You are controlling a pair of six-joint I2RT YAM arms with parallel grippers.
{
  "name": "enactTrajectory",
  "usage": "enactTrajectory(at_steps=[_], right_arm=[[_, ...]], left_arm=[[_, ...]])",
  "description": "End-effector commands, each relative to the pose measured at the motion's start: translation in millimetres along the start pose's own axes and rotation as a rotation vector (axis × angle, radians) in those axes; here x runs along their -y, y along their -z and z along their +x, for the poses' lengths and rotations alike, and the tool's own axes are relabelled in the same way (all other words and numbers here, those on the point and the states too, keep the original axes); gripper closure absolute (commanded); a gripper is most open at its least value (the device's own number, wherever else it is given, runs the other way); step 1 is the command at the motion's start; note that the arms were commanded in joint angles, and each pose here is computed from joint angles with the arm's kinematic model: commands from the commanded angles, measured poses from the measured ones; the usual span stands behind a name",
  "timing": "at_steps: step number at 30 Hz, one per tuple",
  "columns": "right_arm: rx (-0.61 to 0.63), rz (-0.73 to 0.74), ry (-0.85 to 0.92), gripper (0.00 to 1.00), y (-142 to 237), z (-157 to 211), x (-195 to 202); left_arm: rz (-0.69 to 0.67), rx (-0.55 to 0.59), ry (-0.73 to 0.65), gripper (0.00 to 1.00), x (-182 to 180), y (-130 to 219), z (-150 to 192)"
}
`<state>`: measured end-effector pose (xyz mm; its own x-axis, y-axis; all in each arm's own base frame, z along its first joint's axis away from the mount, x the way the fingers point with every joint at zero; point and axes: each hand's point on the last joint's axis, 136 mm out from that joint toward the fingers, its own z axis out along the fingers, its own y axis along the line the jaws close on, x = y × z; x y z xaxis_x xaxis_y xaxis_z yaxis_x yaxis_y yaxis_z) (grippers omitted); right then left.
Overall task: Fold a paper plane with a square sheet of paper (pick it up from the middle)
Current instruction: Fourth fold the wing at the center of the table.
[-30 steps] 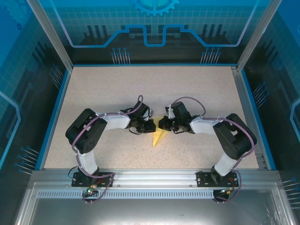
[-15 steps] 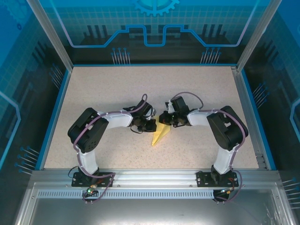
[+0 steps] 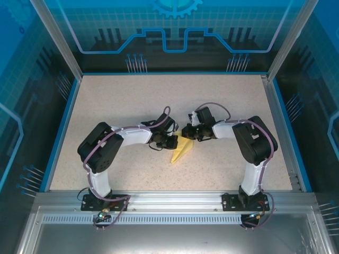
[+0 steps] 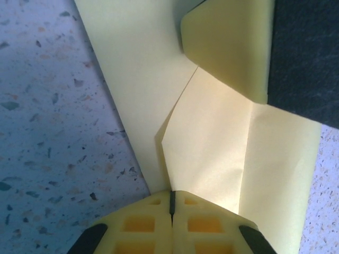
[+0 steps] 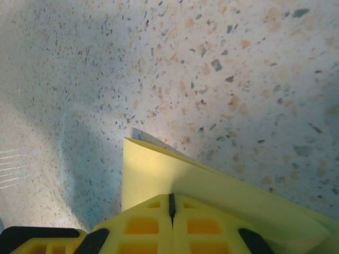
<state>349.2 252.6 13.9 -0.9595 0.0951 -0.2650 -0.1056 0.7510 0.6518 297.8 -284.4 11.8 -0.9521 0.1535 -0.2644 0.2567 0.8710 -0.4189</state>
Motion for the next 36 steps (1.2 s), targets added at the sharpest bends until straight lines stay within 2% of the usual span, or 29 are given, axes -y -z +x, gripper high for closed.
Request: enactTrajectory(at_steps=[1, 12, 18, 24, 31, 36], right_arm=[[0.035, 0.053, -0.017, 0.98, 5, -9, 27], [0.1, 0.053, -0.041, 0.98, 24, -31, 45], [0.114, 0.011, 0.012, 0.98, 36, -37, 18], [0.093, -0.042, 0.074, 0.98, 38, -15, -25], [-0.025, -0.018, 0.047, 0.98, 16, 42, -25], [-0.063, 0.005, 0.029, 0.98, 10, 58, -14]], left_arm=[[-0.22, -0.157, 0.006, 0.95, -58, -22, 51], [-0.219, -0.17, -0.009, 0.95, -59, -22, 57], [-0.193, -0.165, -0.016, 0.95, -51, -22, 52], [-0.17, -0.152, -0.024, 0.94, -43, -20, 45], [-0.137, -0.122, -0.027, 0.92, -32, -11, 37], [-0.096, -0.086, -0.025, 0.89, -20, 1, 29]])
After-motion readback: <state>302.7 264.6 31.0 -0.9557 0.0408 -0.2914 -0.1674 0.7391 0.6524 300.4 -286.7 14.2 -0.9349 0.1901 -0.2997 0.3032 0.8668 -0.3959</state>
